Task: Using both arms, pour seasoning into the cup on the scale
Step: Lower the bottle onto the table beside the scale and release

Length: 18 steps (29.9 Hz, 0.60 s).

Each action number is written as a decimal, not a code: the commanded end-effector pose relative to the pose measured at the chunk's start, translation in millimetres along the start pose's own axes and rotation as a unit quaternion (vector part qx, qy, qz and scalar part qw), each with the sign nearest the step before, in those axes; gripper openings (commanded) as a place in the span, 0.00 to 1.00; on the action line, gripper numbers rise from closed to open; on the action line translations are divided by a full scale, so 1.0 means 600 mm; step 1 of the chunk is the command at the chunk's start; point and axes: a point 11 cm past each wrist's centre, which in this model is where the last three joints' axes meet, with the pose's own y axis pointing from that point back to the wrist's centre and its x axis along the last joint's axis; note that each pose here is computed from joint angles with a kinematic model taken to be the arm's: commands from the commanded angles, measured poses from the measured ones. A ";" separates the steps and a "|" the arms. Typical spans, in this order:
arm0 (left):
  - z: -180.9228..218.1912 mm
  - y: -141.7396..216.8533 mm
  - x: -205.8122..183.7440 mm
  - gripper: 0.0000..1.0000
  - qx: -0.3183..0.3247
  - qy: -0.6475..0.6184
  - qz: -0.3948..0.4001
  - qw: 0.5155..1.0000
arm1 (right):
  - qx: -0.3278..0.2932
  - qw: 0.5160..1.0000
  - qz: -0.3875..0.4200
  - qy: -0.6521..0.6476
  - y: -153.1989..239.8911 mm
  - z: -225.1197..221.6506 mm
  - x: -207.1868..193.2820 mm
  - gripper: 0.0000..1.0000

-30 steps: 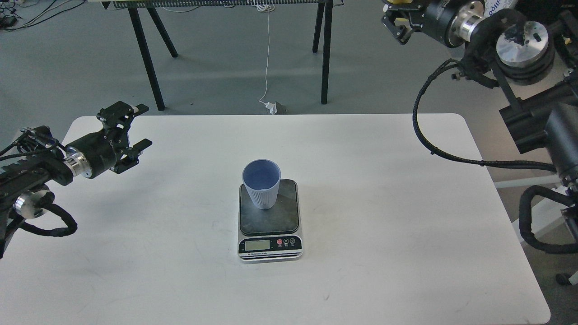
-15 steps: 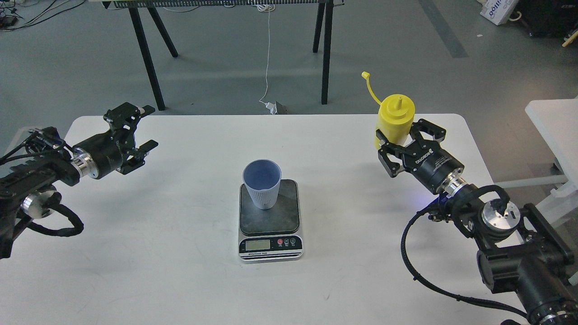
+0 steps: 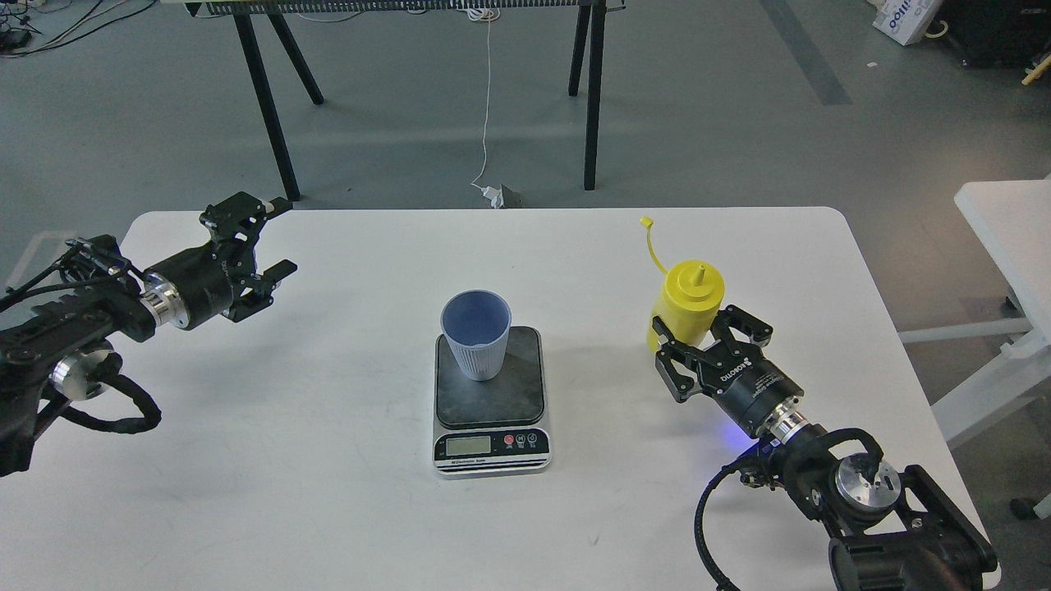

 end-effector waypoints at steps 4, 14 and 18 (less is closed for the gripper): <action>-0.008 0.003 -0.002 0.99 0.004 0.002 0.000 1.000 | 0.009 1.000 0.016 -0.005 0.005 -0.001 0.017 0.38; -0.014 0.005 -0.003 0.99 0.007 0.004 0.000 1.000 | 0.005 1.000 0.027 -0.005 0.005 0.002 0.028 0.79; -0.014 0.004 -0.004 0.99 0.007 0.004 -0.001 1.000 | 0.001 1.000 0.029 -0.004 0.002 0.005 0.029 0.85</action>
